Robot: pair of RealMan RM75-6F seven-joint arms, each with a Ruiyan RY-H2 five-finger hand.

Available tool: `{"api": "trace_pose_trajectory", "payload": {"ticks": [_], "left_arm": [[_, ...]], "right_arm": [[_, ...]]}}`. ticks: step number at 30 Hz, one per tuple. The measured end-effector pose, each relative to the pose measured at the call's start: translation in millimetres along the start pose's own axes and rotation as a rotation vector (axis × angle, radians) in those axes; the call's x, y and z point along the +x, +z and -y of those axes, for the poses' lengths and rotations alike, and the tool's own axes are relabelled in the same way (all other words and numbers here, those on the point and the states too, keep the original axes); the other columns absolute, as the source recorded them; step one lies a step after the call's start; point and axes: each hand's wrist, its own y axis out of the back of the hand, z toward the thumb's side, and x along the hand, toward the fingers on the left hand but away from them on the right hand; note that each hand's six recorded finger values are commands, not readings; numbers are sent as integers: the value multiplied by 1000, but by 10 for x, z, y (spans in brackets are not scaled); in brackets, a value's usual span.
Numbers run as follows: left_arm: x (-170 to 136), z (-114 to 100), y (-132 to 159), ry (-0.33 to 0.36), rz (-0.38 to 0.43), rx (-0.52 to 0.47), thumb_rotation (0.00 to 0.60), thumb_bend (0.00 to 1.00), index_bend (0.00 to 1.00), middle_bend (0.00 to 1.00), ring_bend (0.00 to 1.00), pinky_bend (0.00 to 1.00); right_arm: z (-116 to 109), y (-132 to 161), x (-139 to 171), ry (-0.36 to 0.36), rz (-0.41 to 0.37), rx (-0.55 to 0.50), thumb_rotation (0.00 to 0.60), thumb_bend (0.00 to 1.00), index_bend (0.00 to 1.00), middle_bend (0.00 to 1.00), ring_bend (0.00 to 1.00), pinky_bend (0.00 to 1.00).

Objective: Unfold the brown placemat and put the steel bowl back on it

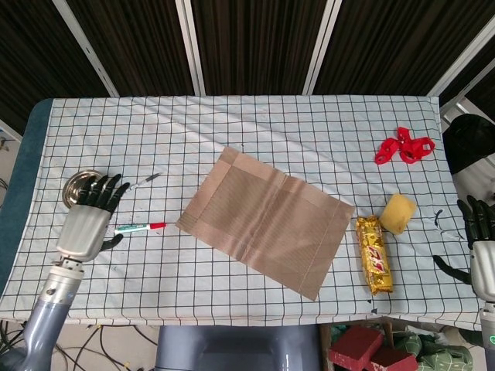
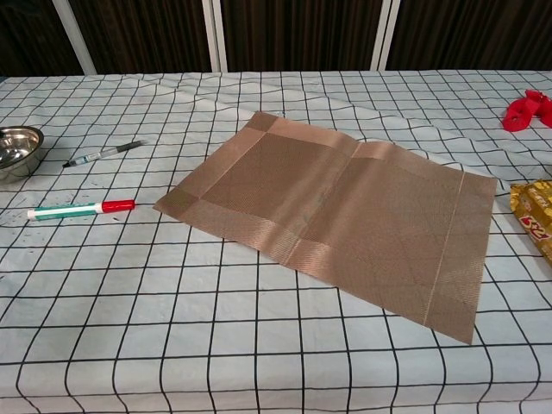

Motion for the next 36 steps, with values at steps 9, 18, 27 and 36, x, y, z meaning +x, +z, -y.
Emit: {"api": "trace_pose_trajectory", "payload": {"ticks": [9,18,27,36], "left_arm": [[525,434,477,-119,53,137,600,95,132,52,0,10],[758,723,549,-170,20,205,600,109,151,57,0,11],[825,859,568,-194,7,238,600,115,168,68,0,11],[911,1026,675,-211,9,259,600,118,171,81,0,13]], "right_arm": [[79,-3,-73,25,-1,-33,600,87,0,0,0,174],[157,45,-65,57,-16,-42,600,92,0,0,0,174],[171,48,-70,67,-13,-62,600,101,0,0,0,174],[181,58,-68,74,-14,-71,600,110,0,0,0,174]]}}
